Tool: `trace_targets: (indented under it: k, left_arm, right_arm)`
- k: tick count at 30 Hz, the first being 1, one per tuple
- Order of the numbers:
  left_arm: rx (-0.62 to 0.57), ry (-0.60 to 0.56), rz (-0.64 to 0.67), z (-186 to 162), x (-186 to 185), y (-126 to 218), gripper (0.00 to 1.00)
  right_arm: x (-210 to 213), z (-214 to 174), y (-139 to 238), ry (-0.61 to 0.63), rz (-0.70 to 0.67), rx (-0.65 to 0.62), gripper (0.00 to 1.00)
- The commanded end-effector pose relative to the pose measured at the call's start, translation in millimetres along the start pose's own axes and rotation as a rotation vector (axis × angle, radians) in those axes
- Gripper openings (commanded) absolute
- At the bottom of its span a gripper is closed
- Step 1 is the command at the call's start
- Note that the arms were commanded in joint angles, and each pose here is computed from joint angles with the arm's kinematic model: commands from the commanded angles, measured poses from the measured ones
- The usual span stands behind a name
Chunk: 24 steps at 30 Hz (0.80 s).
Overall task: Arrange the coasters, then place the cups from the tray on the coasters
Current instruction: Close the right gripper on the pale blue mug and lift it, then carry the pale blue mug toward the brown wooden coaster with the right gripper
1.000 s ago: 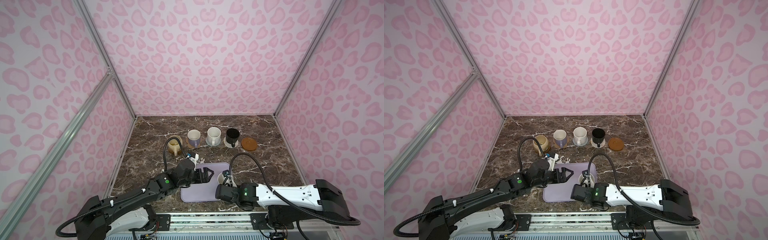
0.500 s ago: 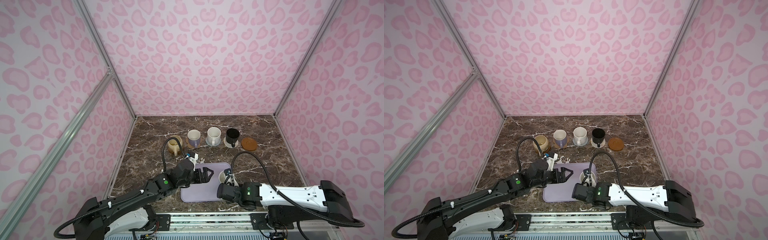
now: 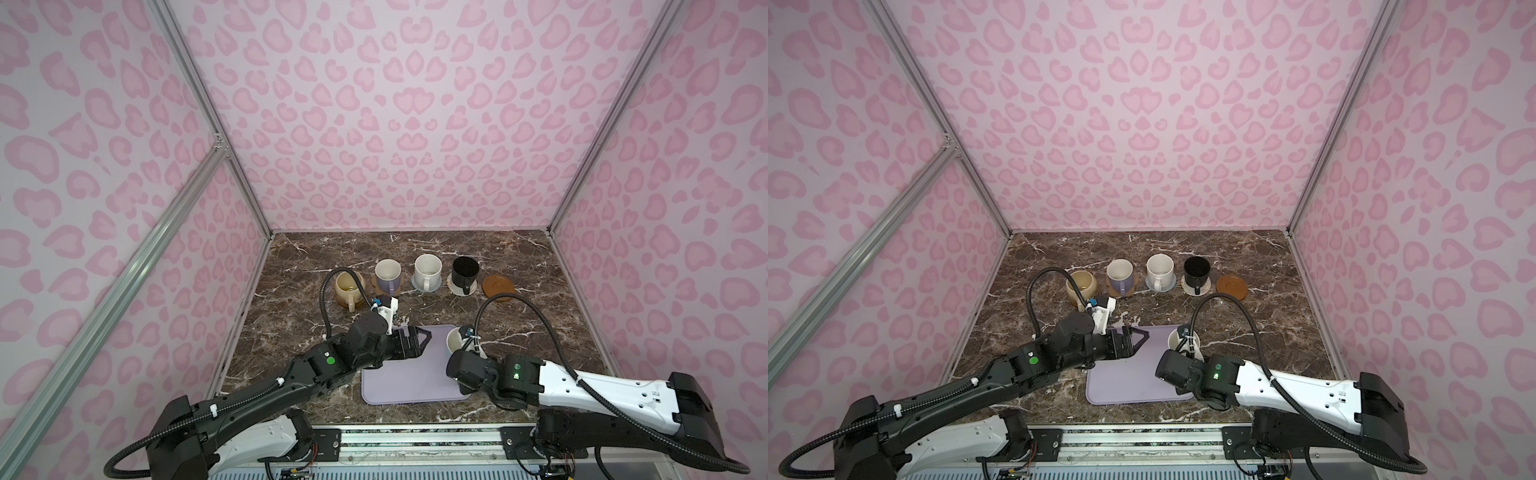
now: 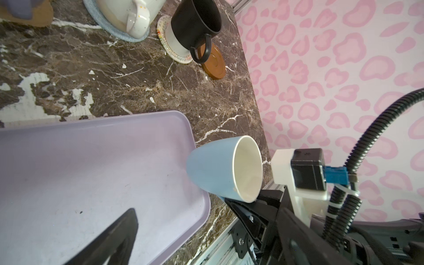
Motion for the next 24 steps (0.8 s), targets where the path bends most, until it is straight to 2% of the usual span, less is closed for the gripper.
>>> trace_targets:
  k: [1,14,19,24]
  left_arm:
    - [-0.04,-0.03,-0.003,14.5,-8.2,0.3,0.97]
    - [0.0,-0.145,-0.056,57.1,-49.9,-28.9,0.97]
    - [0.016,-0.156,-0.075,74.5,-58.8,-50.4,0.97]
    - [0.008,-0.161,-0.063,90.7,-60.7,-70.7,0.97]
  right_arm:
    - [-9.1,16.9,5.8,0.002,-0.021,-0.055,0.0]
    - [-59.4,77.8,4.6,-0.122,-0.089,-0.102,0.0]
    - [-66.4,100.3,-6.6,-0.192,-0.056,-0.098,0.0]
    - [-84.1,126.7,-25.9,-0.27,-0.101,-0.101,0.0]
Point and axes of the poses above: each gripper's point midway between its finger pads, its own y axis back along the fingers, its own x axis along the line the jaws close on, z = x × y, the point moved 5 cm from there along y, back along the fingers, and after that the axes turned 15 degrees about -y, right-handed, at the moved point
